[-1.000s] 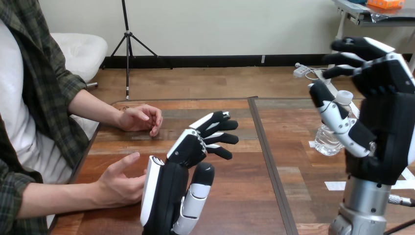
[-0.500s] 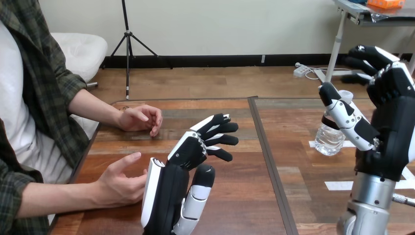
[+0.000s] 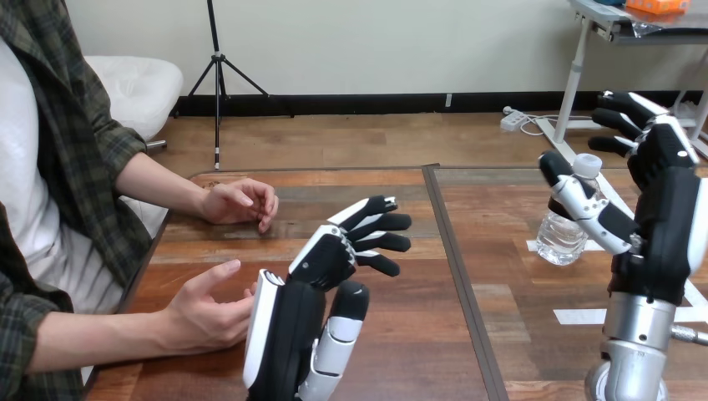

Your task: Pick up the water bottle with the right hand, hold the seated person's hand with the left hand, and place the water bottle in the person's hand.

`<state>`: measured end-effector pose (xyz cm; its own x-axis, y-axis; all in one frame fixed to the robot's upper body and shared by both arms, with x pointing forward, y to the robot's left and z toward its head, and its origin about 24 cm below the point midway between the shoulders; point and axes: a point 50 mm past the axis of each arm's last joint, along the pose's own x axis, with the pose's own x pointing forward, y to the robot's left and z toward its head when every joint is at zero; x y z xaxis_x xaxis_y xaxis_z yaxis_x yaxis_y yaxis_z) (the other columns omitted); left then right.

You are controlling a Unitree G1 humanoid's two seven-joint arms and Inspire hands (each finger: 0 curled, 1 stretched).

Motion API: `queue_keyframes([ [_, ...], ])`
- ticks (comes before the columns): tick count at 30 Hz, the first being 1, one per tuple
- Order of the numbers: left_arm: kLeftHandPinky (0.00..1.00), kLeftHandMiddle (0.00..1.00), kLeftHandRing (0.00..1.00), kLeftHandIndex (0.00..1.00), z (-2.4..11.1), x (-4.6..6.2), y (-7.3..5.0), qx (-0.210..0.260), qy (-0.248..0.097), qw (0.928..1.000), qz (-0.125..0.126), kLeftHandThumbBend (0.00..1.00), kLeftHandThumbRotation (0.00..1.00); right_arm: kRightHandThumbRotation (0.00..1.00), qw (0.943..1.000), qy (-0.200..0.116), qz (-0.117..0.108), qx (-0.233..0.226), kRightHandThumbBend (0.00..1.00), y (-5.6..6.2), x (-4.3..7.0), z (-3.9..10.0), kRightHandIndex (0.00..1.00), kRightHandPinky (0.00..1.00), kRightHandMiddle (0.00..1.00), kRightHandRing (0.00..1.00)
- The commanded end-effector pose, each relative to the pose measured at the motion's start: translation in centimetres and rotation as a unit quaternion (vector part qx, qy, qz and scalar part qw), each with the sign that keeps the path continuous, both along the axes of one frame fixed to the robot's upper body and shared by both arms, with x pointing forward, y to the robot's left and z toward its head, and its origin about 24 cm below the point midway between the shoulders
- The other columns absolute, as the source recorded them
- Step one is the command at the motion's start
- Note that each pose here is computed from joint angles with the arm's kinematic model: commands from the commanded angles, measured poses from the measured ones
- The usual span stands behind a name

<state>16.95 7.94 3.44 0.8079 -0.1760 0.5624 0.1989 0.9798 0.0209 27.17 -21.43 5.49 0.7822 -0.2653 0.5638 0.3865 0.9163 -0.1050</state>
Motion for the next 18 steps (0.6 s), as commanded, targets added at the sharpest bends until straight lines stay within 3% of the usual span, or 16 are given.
queue_keyframes([
  [1,0.53,0.71,0.65,0.77,0.4,0.1,-0.9,-0.026,-0.005,0.9996,-0.005,0.55,1.0,0.22,0.9995,-0.026,0.007,-0.016,0.82,0.3,2.2,2.2,0.8,0.76,0.84,0.85],
  [6,0.54,0.71,0.65,0.77,0.4,0.1,-0.9,-0.025,-0.005,0.9997,-0.006,0.57,1.0,0.18,0.9997,-0.013,0.006,-0.017,0.82,0.2,2.6,2.0,0.84,0.87,0.88,0.91],
  [18,0.53,0.71,0.65,0.77,0.3,0.0,-0.9,-0.03,-0.002,0.9995,-0.006,0.56,1.0,0.1,0.9997,0.018,-0.004,-0.016,0.81,-0.2,3.5,1.7,0.89,0.99,0.94,0.98],
])
